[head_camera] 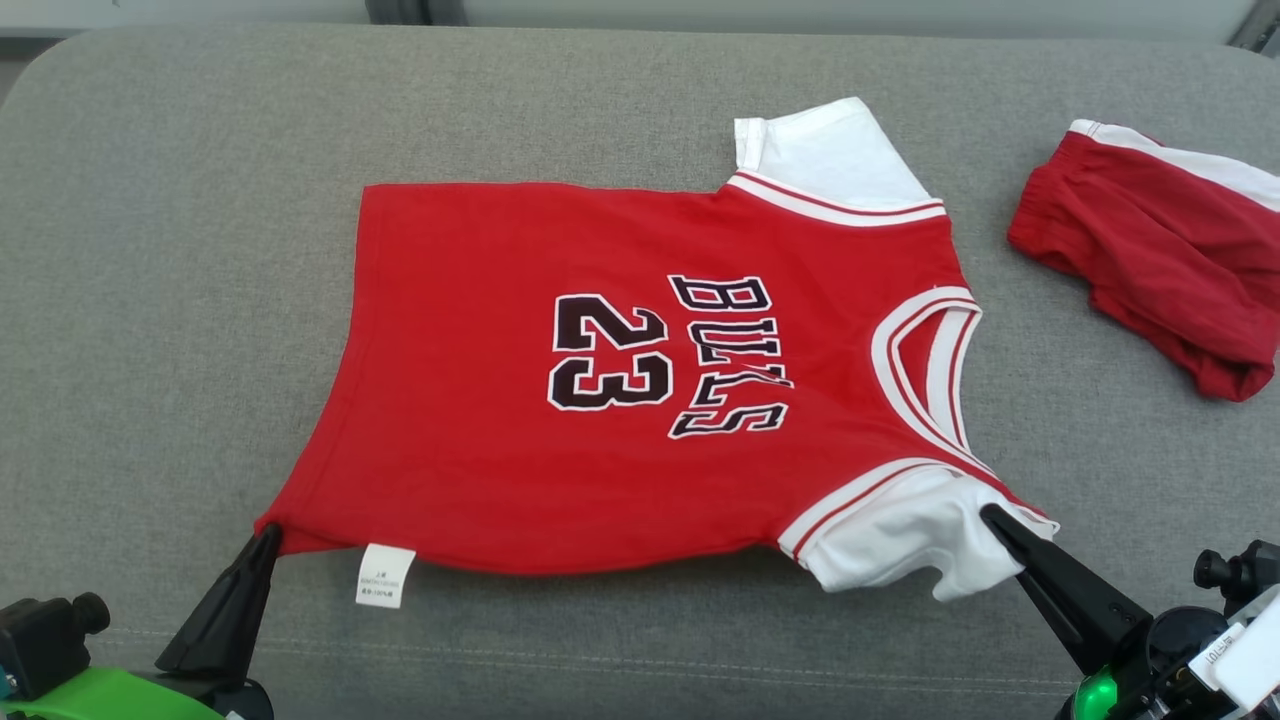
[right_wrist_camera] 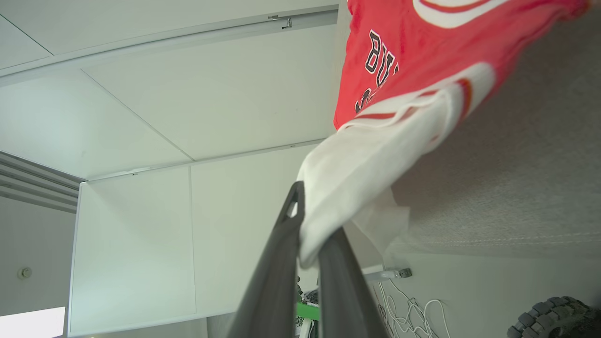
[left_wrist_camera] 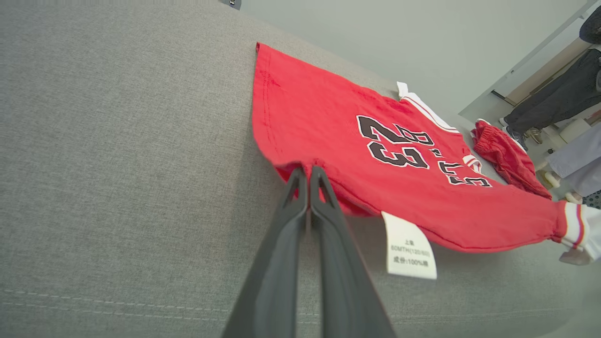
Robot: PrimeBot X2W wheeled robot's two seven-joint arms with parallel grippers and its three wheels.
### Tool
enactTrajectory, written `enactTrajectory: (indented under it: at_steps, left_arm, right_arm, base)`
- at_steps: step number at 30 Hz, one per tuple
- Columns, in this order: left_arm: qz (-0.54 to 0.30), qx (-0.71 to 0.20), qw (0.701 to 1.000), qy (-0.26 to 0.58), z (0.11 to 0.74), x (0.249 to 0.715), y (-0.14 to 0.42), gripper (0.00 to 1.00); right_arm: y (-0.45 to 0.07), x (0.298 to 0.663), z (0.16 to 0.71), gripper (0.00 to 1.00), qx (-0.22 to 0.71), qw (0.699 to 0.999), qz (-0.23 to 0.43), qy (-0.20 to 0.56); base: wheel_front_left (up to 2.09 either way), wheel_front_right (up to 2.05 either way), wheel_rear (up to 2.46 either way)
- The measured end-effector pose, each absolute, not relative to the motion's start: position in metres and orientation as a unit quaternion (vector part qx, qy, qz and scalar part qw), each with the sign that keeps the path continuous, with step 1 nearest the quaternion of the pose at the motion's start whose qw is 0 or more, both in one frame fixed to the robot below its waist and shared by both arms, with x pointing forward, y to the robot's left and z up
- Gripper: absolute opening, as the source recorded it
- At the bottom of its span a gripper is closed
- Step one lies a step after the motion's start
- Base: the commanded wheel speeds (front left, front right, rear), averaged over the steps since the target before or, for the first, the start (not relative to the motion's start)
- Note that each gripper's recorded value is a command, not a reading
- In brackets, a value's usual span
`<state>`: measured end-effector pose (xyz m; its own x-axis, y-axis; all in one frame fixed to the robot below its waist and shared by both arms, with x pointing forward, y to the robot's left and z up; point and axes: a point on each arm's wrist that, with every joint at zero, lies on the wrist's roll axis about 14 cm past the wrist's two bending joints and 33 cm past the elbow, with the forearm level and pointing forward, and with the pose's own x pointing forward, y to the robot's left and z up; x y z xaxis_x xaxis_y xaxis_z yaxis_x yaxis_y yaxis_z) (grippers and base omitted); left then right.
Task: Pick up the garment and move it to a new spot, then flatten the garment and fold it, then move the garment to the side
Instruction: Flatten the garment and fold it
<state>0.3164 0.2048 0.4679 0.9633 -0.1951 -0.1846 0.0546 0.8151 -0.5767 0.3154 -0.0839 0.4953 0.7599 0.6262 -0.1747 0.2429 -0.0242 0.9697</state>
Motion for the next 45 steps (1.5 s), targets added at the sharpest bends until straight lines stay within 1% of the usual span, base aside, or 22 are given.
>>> enactTrajectory:
  at_steps: [4, 12, 20, 25, 34, 45]
  left_arm:
    - [-0.070, -0.298, 0.945, 0.111, 0.472, 0.316, 0.203, 0.00]
    - [-0.078, -0.300, 0.945, 0.102, 0.479, 0.318, 0.200, 0.00]
    - [-0.081, -0.304, 0.944, 0.103, 0.480, 0.323, 0.200, 0.00]
    - [-0.087, -0.302, 0.944, 0.105, 0.481, 0.332, 0.200, 0.00]
    - [-0.092, -0.290, 0.946, 0.111, 0.483, 0.355, 0.207, 0.00]
    - [-0.100, -0.297, 0.939, 0.139, 0.469, 0.376, 0.203, 0.00]
  right_arm:
    - [-0.087, 0.315, 0.496, 0.00, 0.694, 0.634, 0.151, 0.306]
    - [-0.085, 0.317, 0.496, 0.00, 0.691, 0.636, 0.152, 0.307]
    - [-0.078, 0.333, 0.498, 0.00, 0.687, 0.638, 0.166, 0.306]
    - [-0.078, 0.341, 0.493, 0.00, 0.680, 0.645, 0.162, 0.308]
    - [-0.067, 0.353, 0.478, 0.00, 0.674, 0.641, 0.161, 0.330]
    - [-0.068, 0.375, 0.459, 0.00, 0.667, 0.646, 0.147, 0.340]
  base:
    - [0.00, 0.00, 0.00]
    - [0.00, 0.00, 0.00]
    - [0.00, 0.00, 0.00]
    - [0.00, 0.00, 0.00]
    - [0.00, 0.00, 0.00]
    - [0.00, 0.00, 0.00]
